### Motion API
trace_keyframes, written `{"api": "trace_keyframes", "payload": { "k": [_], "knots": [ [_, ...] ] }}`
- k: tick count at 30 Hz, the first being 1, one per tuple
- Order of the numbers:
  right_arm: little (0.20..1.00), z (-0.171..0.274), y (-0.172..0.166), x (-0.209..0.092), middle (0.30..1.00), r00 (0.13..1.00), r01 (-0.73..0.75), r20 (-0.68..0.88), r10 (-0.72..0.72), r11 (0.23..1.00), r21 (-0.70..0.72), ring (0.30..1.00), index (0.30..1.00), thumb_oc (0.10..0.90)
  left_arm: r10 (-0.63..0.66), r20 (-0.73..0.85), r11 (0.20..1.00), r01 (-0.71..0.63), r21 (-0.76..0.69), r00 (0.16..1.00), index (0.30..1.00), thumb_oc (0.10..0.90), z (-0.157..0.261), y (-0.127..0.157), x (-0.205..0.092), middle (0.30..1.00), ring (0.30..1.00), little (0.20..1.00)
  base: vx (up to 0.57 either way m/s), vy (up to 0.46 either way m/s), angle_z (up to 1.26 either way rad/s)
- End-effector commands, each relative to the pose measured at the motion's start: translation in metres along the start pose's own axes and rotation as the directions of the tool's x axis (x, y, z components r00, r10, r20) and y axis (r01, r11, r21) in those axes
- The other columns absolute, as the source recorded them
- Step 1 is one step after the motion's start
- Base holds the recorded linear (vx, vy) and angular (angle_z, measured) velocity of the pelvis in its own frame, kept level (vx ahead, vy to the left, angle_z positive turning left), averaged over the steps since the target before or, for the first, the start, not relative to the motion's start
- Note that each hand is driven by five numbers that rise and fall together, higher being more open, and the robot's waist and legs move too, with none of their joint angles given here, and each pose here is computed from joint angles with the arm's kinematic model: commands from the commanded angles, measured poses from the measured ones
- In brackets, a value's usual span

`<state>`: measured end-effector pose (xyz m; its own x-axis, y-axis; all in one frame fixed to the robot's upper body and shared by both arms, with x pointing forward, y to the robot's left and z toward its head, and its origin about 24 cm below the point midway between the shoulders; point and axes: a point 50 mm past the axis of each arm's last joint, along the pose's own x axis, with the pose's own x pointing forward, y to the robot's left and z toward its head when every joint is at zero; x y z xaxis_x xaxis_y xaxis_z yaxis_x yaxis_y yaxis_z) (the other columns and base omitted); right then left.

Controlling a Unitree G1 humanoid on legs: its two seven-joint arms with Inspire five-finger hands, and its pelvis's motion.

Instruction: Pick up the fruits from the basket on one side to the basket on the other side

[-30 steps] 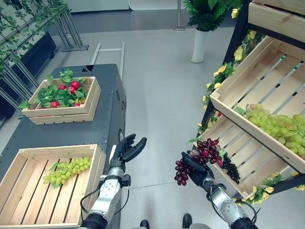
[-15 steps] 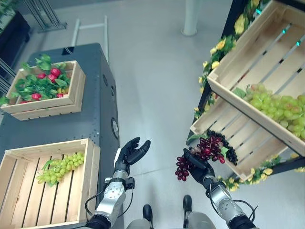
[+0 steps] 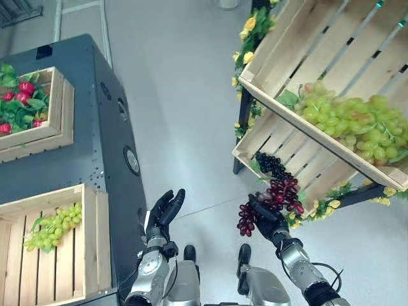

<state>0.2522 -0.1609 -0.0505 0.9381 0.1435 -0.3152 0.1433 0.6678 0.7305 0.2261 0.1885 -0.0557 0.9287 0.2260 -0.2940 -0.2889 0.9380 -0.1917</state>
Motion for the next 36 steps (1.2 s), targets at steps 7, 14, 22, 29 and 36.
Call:
{"api": "trace_keyframes", "payload": {
  "k": [7, 14, 22, 29, 36],
  "knots": [
    [0.300, 0.058, 0.061, 0.017, 0.300, 0.914, -0.282, 0.315, 0.254, 0.958, 0.046, 0.300, 0.300, 0.400, -0.143, 0.350, 0.989, 0.151, 0.004, 0.926, 0.900, 0.800, 0.076, -0.041, 0.024, 0.900, 0.900, 0.900, -0.03, 0.039, -0.12],
    [0.300, 0.111, 0.090, 0.029, 0.300, 0.853, -0.309, 0.434, 0.289, 0.951, -0.027, 0.300, 0.300, 0.400, -0.185, 0.367, 0.982, 0.190, 0.022, 0.912, 0.900, 0.800, 0.083, -0.048, 0.023, 0.900, 0.900, 0.900, -0.04, 0.026, 0.09],
    [0.300, 0.170, 0.113, 0.035, 0.300, 0.786, -0.325, 0.540, 0.301, 0.944, -0.053, 0.300, 0.300, 0.400, -0.248, 0.391, 0.967, 0.250, 0.049, 0.886, 0.900, 0.800, 0.093, -0.055, 0.021, 0.900, 0.900, 0.900, -0.06, -0.004, 0.11],
    [0.300, 0.227, 0.128, 0.027, 0.300, 0.700, -0.375, 0.645, 0.308, 0.926, -0.036, 0.300, 0.300, 0.400, -0.281, 0.393, 0.958, 0.277, 0.067, 0.875, 0.900, 0.800, 0.096, -0.059, 0.018, 0.900, 0.900, 0.900, -0.01, 0.011, 0.01],
    [0.300, 0.288, 0.131, 0.016, 0.300, 0.665, -0.377, 0.719, 0.200, 0.922, 0.091, 0.300, 0.300, 0.400, -0.305, 0.379, 0.952, 0.295, 0.087, 0.874, 0.900, 0.800, 0.097, -0.058, 0.016, 0.900, 0.900, 0.900, 0.01, 0.000, 0.03]
  ]
}}
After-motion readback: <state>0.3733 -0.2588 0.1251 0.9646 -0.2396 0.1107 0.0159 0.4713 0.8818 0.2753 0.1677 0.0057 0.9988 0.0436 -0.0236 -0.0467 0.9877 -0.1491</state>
